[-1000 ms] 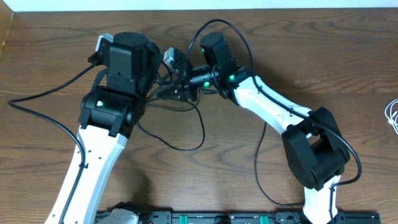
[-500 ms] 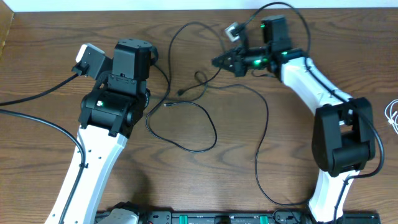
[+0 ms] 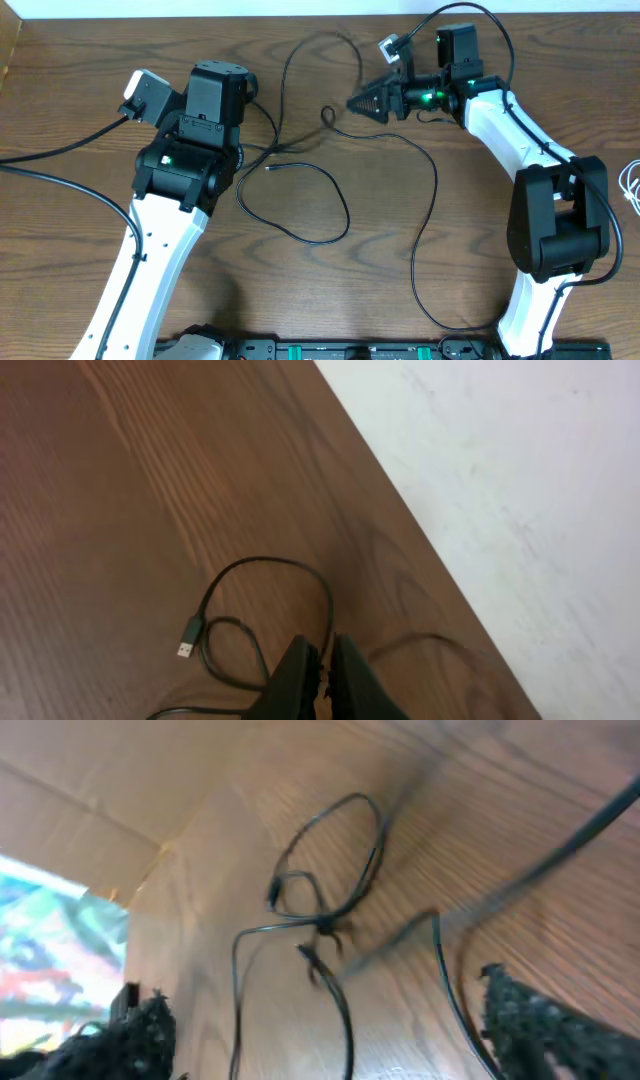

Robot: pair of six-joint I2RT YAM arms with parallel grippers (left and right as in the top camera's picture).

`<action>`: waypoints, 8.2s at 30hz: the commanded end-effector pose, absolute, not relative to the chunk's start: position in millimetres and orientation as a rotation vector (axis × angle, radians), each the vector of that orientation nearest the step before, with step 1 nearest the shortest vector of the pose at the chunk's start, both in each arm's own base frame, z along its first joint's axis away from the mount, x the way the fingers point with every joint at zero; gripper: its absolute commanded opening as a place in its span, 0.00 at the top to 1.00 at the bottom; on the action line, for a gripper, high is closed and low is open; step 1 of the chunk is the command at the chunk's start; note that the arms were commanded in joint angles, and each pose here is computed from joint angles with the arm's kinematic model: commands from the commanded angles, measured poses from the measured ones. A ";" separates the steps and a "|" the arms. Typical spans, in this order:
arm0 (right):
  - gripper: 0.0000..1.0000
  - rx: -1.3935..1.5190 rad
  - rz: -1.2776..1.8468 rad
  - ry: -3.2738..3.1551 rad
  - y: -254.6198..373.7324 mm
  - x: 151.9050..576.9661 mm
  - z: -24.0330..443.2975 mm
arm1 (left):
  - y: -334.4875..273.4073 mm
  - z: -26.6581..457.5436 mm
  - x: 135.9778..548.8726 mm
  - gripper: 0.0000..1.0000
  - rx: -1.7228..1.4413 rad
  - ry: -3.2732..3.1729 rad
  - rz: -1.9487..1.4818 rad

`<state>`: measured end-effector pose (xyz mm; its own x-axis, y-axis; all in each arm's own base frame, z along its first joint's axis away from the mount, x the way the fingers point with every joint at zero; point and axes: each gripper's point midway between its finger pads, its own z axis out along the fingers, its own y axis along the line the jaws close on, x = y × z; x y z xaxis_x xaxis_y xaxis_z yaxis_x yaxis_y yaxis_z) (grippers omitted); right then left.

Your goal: Untangle cables

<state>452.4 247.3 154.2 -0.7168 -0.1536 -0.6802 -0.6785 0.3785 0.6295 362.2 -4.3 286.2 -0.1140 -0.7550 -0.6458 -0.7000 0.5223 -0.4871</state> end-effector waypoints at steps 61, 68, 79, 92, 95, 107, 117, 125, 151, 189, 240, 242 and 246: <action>0.30 0.394 0.760 2.609 335.7 430.5 64.1 | -8.1 187.4 343.8 0.02 -1.195 2.238 0.280; 0.48 0.392 0.889 2.670 358.7 425.1 29.0 | -8.1 187.4 343.8 0.02 -1.195 2.238 0.280; 0.99 0.386 0.935 2.767 332.7 423.4 23.0 | -8.1 187.4 343.8 0.02 -1.195 2.238 0.280; 0.99 0.406 0.806 2.680 220.6 452.8 100.9 | -8.1 187.4 343.8 0.02 -1.195 2.238 0.280; 0.99 0.414 0.768 2.610 205.5 455.1 132.8 | -8.1 187.4 343.8 0.02 -1.195 2.238 0.280; 0.99 0.309 0.532 2.161 126.6 413.5 323.6 | -8.1 187.4 343.8 0.02 -1.195 2.238 0.280; 0.99 0.416 0.472 2.067 61.3 369.4 368.2 | -8.1 187.4 343.8 0.02 -1.195 2.238 0.280; 0.99 0.412 0.462 2.109 57.6 357.5 362.2 | -8.1 187.4 343.8 0.02 -1.195 2.238 0.280; 0.99 0.395 0.368 2.280 52.6 357.9 318.5 | -26.7 182.7 351.5 0.00 -0.785 2.477 0.273; 0.99 0.398 0.360 2.268 51.1 359.7 320.3 | -221.6 122.7 321.3 0.02 1.405 2.379 -0.435; 0.99 0.400 0.358 2.279 51.2 358.0 318.3 | -207.1 37.6 368.6 0.92 1.290 2.569 -0.069; 0.99 0.400 0.357 2.279 51.1 358.0 318.3 | -193.7 42.7 380.2 0.92 1.198 2.591 0.064; 0.99 0.400 0.357 2.279 51.2 357.8 318.1 | -145.4 77.9 419.4 0.92 0.790 2.549 0.456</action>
<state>357.2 54.7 316.7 -0.6519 0.4039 -0.6418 0.1734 0.9033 0.3924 380.2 -193.3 37.9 -0.6166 0.7491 -0.2421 0.7343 0.6582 0.1663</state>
